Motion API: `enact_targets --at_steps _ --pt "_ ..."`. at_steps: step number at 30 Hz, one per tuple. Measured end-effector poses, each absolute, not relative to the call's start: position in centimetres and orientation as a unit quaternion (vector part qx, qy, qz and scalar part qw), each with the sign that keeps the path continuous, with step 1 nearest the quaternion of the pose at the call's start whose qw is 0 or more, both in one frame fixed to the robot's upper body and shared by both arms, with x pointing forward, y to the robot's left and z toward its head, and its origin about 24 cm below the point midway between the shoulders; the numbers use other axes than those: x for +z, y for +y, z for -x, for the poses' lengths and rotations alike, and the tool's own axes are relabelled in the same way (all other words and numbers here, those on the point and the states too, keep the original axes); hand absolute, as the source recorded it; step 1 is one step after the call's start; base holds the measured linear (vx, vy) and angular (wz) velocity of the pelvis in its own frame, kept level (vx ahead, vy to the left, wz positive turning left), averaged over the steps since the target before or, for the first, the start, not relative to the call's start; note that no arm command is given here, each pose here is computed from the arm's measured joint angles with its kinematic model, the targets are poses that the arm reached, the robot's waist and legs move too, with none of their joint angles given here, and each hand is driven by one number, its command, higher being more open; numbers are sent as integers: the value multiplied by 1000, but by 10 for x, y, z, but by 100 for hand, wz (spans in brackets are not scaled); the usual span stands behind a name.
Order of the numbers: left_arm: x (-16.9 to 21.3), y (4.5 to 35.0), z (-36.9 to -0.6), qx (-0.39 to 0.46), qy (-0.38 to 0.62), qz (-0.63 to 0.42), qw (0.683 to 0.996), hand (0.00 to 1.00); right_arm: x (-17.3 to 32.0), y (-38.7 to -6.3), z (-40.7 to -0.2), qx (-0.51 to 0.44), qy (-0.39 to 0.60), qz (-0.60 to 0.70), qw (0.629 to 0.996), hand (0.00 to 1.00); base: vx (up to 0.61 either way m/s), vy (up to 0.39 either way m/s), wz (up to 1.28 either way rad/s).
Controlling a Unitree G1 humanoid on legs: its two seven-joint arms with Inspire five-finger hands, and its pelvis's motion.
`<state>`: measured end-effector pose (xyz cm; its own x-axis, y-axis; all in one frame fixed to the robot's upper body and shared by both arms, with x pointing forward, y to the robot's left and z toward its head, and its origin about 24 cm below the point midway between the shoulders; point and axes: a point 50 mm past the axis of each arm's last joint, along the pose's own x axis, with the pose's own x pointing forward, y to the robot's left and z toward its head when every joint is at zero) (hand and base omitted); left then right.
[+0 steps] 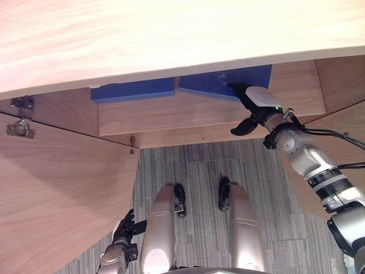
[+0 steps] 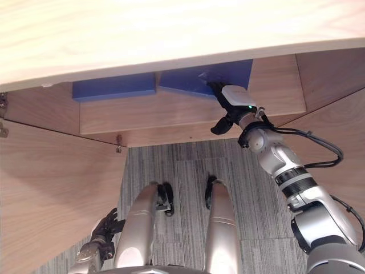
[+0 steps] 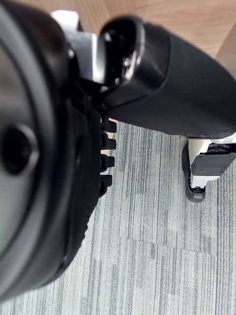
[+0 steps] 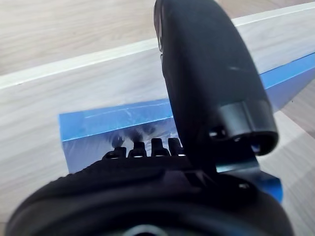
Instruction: Walk over to the cabinet, pick up the folder, carry it to the office cabinet, place the folder inside the office cabinet, then close the office cabinet door
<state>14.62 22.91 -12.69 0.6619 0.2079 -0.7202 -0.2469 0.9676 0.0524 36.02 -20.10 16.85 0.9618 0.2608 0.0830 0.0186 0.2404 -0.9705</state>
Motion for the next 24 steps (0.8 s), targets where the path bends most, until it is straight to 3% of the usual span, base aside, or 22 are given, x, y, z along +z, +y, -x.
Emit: enact_targets --at_steps 5,13,18,24 --pt "-126 228 -149 119 389 24 913 100 185 -207 -378 68 -101 640 759 100 0 0 0" --pt "-125 223 -153 95 387 23 917 100 229 -243 -402 -26 -37 655 754 100 -16 13 8" --pt "-124 219 -156 93 382 32 919 100 241 -251 -404 -76 -34 682 727 100 -17 13 6" --pt "-124 216 -156 98 379 42 919 100 245 -249 -406 -87 -33 669 738 100 -3 -1 0"
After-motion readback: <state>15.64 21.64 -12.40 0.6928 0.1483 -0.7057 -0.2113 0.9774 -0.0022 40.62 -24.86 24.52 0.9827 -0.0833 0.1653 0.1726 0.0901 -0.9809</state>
